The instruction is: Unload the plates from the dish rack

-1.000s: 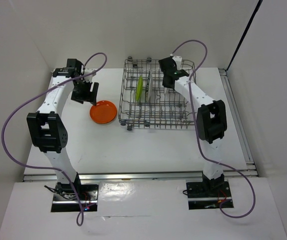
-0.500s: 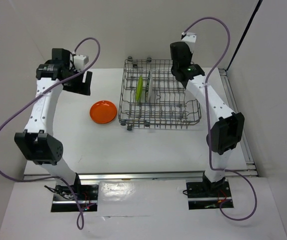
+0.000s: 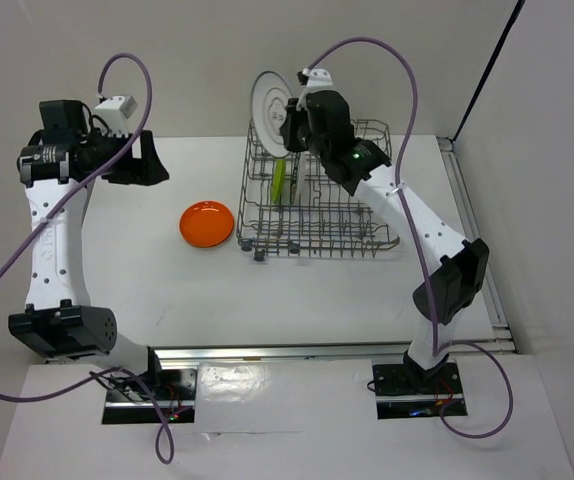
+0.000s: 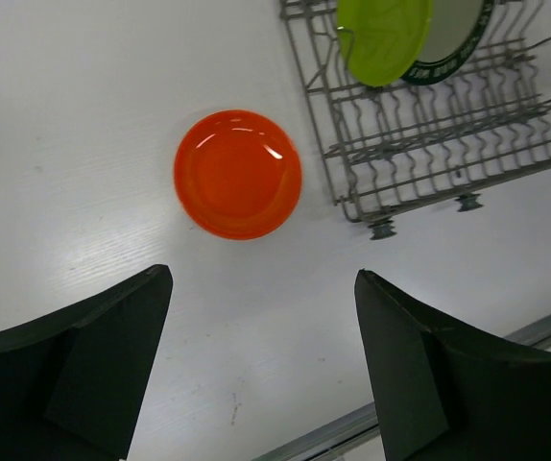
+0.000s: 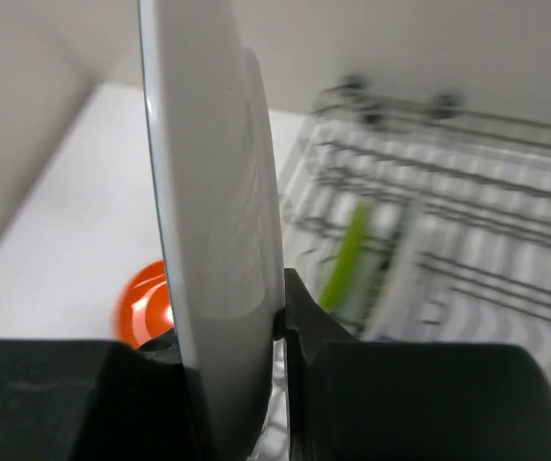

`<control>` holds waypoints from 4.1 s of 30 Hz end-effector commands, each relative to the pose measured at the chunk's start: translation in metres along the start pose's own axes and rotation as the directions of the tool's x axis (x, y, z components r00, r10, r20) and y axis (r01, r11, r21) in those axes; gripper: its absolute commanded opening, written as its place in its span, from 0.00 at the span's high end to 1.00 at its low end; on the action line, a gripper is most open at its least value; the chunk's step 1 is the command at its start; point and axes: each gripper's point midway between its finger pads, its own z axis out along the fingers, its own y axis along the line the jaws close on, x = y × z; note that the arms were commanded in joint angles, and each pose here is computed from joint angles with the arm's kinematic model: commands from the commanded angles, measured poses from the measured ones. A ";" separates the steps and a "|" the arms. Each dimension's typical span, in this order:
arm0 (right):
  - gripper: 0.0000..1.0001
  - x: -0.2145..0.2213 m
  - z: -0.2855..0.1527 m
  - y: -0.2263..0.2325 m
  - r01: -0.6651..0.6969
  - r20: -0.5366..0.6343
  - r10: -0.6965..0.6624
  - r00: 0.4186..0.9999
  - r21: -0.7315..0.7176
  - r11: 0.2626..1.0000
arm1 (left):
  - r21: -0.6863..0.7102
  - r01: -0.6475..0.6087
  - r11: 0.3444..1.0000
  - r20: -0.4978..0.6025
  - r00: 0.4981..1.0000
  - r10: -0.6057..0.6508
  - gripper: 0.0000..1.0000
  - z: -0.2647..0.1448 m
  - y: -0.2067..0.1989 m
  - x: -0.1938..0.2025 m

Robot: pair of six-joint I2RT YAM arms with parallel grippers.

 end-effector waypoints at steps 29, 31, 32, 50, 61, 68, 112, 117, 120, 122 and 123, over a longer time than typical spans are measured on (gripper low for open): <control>1.00 0.110 -0.063 0.184 -0.465 -0.499 0.009 0.867 -0.800 0.380 | 0.462 0.175 0.870 -0.085 0.985 -0.153 0.63 0.050 -0.037 0.023; 1.00 0.117 -0.058 0.184 -0.477 -0.515 0.006 0.857 -0.789 0.387 | 0.485 0.175 0.857 -0.097 0.984 -0.147 0.77 0.048 -0.040 0.025; 1.00 0.118 -0.059 0.189 -0.476 -0.515 0.000 0.857 -0.793 0.380 | 0.496 0.189 0.848 -0.115 0.982 -0.152 0.92 0.047 -0.043 0.027; 0.19 0.100 -0.015 0.157 -0.342 -0.433 0.038 0.901 -0.652 0.677 | 0.209 0.410 0.888 -0.224 0.904 -0.365 1.00 0.035 0.049 0.076; 0.18 0.052 0.038 -0.007 -0.138 -0.181 0.154 0.971 0.097 0.986 | -0.292 0.561 0.775 -0.024 0.805 -0.592 1.00 0.024 0.190 0.162; 0.18 0.063 0.053 -0.055 -0.214 -0.198 0.243 0.950 0.158 0.964 | -0.355 0.593 0.723 -0.052 0.760 -0.648 1.00 0.037 0.214 0.200; 1.00 -0.041 0.037 -0.079 0.026 0.158 -0.144 0.977 0.581 0.813 | -0.302 0.598 0.742 -0.093 0.756 -0.647 0.39 0.020 0.195 0.184; 1.00 -0.085 0.001 -0.011 0.025 0.291 -0.143 0.946 0.374 0.927 | -0.157 0.490 0.858 -0.071 0.860 -0.504 0.27 0.015 0.162 0.134; 1.00 -0.045 0.017 0.072 -0.005 0.147 0.027 0.989 -0.143 0.990 | 0.067 0.396 0.916 -0.057 0.918 -0.393 0.16 0.015 0.114 0.097; 1.00 0.007 0.021 0.122 -0.084 -0.073 0.056 0.996 -0.471 0.878 | 0.201 0.335 0.921 -0.065 0.942 -0.328 0.15 0.016 0.085 0.075; 1.00 0.022 0.020 0.133 -0.156 -0.146 0.090 0.985 -0.534 0.831 | 0.288 0.315 0.905 -0.079 0.949 -0.305 0.15 0.014 0.066 0.071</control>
